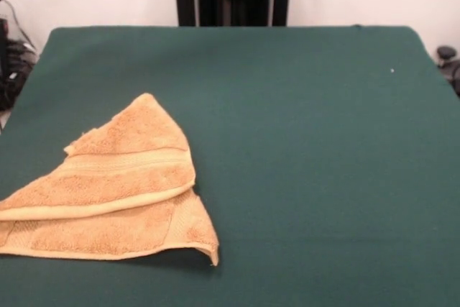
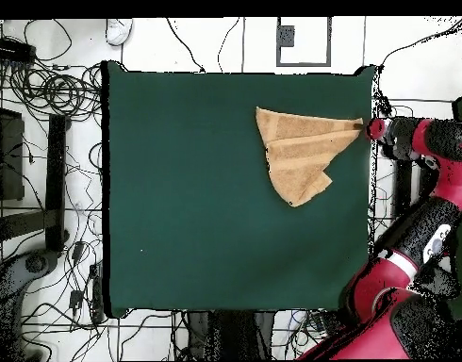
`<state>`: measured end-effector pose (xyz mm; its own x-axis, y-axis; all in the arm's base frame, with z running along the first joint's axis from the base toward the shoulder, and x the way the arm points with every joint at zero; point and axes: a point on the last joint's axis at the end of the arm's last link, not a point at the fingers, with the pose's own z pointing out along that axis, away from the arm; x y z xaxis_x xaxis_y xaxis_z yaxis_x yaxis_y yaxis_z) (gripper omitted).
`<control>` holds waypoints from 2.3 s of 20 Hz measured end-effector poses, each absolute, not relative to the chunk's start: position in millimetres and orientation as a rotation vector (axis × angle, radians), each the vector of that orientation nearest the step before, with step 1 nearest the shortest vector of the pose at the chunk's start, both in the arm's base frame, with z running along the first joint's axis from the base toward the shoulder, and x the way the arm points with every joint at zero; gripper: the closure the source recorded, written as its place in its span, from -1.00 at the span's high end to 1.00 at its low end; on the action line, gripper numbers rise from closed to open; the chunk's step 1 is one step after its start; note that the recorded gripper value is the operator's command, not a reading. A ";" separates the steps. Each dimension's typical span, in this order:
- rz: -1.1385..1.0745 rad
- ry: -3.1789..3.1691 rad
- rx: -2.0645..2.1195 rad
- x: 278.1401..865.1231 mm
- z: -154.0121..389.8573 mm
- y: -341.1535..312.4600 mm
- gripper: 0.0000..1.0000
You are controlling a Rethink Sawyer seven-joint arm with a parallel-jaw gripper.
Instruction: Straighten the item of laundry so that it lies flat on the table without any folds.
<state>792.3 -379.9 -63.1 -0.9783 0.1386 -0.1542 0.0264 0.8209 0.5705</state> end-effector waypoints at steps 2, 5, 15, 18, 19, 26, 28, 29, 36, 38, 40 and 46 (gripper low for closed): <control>0.881 2.806 0.123 795.2 -62.9 -380.2 -1.00; 0.870 2.788 0.121 802.3 -63.4 -381.1 -1.00; 0.802 2.806 0.079 814.4 -61.6 -379.6 -1.00; 0.776 2.814 0.043 818.5 -59.7 -378.5 1.00; 0.777 2.811 0.038 819.6 -58.3 -378.0 1.00; 0.746 2.806 -0.002 826.7 -52.3 -377.0 1.00; 0.731 2.813 -0.011 828.0 -51.9 -377.3 1.00; 0.724 2.817 -0.016 828.6 -51.6 -377.4 1.00; 0.701 2.827 -0.036 830.9 -51.5 -377.3 1.00; 0.682 2.840 -0.046 831.9 -51.1 -377.1 1.00; 0.653 2.860 -0.059 833.4 -50.3 -376.7 1.00; 0.530 2.944 -0.139 840.4 -46.7 -365.7 1.00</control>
<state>840.4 -365.7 -46.7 -0.9850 -0.0647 -0.1600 -0.1164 0.9335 0.3392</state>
